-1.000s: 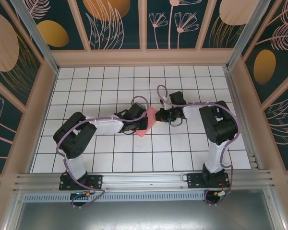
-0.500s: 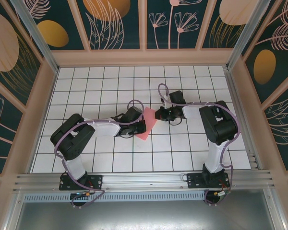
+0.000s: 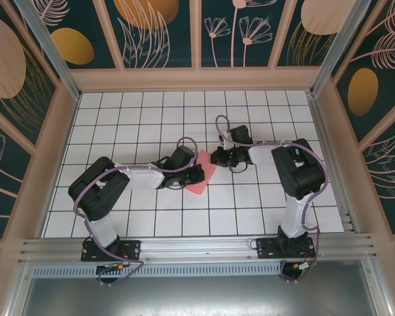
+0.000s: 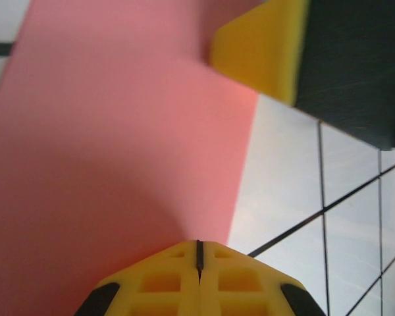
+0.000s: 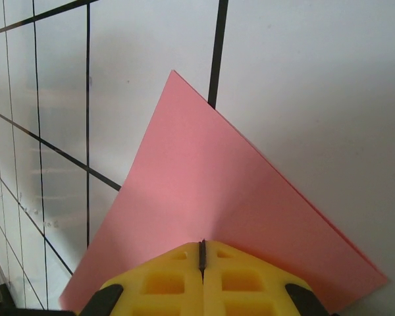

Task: Fold a paper plane with a square sheet of paper (pick it up from the middle)
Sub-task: First fold in half a square sheet of paper at the center of the table.

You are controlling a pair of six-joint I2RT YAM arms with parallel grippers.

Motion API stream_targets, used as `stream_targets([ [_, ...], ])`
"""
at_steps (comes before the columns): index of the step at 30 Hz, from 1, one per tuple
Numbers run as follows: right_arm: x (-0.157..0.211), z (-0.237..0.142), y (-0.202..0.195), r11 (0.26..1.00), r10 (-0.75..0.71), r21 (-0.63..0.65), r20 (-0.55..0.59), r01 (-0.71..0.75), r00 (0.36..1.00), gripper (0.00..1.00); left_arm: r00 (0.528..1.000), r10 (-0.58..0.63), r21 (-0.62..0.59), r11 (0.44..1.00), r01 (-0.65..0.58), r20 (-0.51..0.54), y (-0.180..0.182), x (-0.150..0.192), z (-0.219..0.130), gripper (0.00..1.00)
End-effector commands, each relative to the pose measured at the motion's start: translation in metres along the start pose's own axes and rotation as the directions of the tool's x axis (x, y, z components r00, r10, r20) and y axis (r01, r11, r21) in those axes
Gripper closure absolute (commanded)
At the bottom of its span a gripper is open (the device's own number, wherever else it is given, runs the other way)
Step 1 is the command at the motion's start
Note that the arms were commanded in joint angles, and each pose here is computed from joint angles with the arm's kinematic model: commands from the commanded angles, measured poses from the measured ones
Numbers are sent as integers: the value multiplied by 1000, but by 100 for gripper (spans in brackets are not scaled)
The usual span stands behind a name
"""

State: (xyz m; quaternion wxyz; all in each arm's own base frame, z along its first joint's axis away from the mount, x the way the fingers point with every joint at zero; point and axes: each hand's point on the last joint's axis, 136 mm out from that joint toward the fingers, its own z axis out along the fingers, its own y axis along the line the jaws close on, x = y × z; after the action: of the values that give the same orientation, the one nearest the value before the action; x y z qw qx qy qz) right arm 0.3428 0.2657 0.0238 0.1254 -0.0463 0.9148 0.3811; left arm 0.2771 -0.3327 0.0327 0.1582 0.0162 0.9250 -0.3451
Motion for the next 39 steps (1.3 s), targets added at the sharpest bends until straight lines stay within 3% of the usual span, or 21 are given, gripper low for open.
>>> stream_targets([
  [1,8,8,-8,1000,1,14,-30,-1,1000,100,986,145,128,980,-154,76,-40,-20,-10,100],
  [5,9,11,-12,1000,3,21,-42,-2,999,100,979,195,117,973,-200,53,-39,-22,6,100],
  [20,18,14,-18,999,24,31,-60,-22,998,100,986,159,104,983,-154,-49,-21,-4,32,100],
  [39,18,13,-25,997,32,70,-65,-28,997,100,967,180,51,983,-174,-180,10,48,21,100],
])
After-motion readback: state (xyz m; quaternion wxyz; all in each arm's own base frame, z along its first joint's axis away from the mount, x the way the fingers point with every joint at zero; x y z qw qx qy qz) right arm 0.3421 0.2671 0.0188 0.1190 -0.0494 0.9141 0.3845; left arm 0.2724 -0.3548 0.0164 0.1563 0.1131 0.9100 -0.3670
